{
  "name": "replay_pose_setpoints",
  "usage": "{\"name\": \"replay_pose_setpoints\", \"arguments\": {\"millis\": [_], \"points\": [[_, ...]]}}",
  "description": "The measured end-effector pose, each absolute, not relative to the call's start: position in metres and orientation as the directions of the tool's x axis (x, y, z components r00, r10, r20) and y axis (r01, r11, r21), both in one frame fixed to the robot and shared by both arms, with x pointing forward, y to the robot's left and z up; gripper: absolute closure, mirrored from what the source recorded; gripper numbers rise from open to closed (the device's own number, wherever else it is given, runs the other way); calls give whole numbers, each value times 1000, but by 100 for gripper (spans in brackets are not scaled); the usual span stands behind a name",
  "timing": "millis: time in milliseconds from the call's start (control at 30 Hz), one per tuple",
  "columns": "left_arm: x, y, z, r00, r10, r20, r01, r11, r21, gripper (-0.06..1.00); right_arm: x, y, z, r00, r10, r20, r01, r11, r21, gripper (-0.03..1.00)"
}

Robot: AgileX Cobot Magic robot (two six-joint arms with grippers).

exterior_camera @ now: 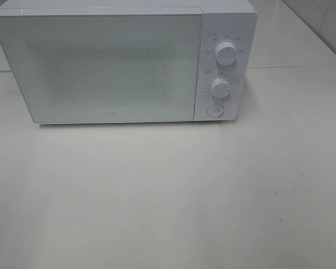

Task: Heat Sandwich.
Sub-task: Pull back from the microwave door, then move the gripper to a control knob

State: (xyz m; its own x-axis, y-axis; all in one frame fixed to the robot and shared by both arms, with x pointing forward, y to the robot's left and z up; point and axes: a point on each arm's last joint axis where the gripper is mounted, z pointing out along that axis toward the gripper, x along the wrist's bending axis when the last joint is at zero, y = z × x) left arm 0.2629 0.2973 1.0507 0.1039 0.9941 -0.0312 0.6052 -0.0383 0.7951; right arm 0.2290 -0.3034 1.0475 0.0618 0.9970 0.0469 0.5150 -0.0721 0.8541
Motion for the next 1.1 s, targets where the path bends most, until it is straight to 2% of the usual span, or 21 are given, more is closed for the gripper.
{"name": "replay_pose_setpoints", "arguments": {"millis": [300,1100], "points": [[237,300,1052,112,993,-28,460,-26,888,-4,229,-303,1047,62,997,47,515,-72,854,21],[234,300,1052,72,997,-28,447,-7,894,-4,229,-303,1047,62,997,47,515,-72,854,21]]}}
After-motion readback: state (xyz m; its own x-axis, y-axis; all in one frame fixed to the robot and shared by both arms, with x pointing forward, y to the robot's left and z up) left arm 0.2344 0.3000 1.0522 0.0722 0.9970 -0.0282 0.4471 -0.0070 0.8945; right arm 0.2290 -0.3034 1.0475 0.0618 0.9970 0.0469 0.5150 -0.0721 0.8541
